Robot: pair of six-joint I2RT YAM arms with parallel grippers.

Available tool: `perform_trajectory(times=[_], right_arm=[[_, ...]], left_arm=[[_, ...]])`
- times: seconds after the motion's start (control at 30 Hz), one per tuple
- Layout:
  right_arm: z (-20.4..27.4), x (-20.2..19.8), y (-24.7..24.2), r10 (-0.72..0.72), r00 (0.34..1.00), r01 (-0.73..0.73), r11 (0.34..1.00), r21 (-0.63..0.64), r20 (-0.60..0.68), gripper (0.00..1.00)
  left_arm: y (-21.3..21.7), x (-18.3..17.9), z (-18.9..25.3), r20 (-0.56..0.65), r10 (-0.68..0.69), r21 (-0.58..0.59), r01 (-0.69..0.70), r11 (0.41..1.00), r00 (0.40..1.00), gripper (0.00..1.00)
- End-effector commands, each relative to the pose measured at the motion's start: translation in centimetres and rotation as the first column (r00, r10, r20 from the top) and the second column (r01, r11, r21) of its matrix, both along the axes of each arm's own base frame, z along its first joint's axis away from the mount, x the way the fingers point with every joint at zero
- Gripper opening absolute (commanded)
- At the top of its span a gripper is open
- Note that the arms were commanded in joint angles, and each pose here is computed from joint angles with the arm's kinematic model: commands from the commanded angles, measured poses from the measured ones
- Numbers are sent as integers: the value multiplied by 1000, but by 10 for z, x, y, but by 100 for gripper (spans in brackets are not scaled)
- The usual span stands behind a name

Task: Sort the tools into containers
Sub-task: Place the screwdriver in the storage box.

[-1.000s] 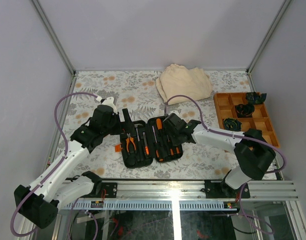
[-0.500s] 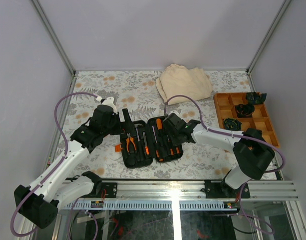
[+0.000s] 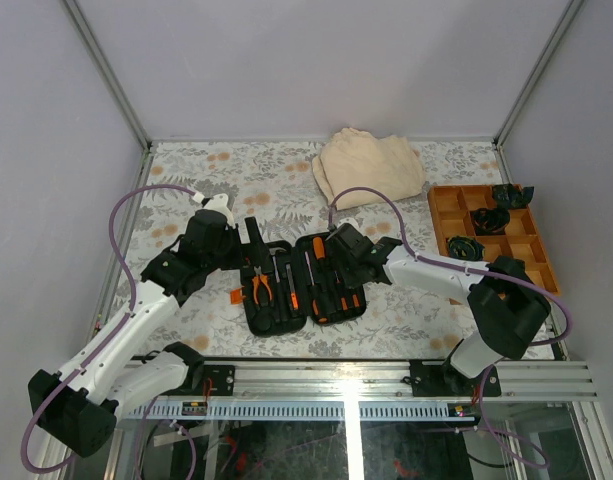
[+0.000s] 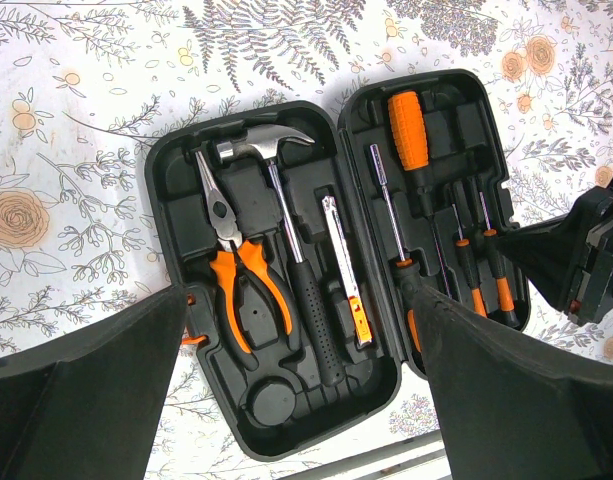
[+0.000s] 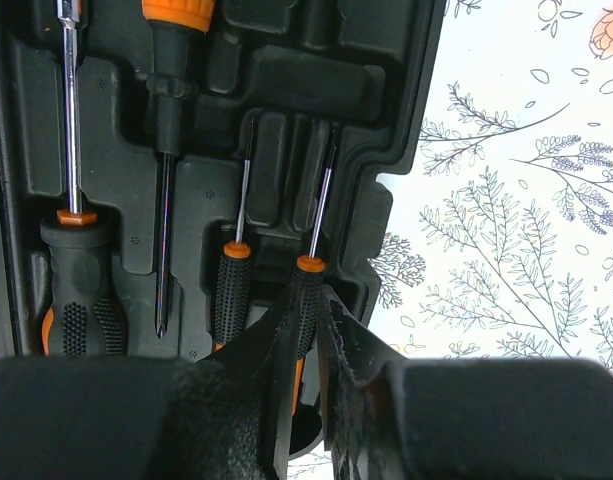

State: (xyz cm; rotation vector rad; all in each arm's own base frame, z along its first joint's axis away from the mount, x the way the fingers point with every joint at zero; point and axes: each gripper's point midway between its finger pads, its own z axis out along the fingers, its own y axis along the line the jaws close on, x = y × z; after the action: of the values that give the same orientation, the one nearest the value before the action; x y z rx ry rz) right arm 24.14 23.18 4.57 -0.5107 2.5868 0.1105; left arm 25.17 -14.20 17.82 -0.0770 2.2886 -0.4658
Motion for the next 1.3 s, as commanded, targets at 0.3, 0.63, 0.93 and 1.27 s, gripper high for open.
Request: perform_trajectory(times=[0.3, 0.63, 0.93, 1.27], right_arm=[[-3, 12, 1, -7, 1000, 7, 1000, -18, 22, 13], [-18, -6, -9, -5, 997, -1, 997, -71, -79, 9], [-60, -41, -19, 10, 964, -44, 991, -124, -266, 0], [-95, -69, -24, -4, 921, -44, 992, -114, -389, 0]], left_arm=[[2, 3, -2, 4, 17, 4, -17, 1000, 1000, 93], [2, 3, -3, 2, 16, 4, -16, 1000, 1000, 93], [1, 3, -2, 3, 15, 3, -15, 1000, 1000, 93], [1, 3, -3, 0, 12, 3, -12, 1000, 1000, 93]])
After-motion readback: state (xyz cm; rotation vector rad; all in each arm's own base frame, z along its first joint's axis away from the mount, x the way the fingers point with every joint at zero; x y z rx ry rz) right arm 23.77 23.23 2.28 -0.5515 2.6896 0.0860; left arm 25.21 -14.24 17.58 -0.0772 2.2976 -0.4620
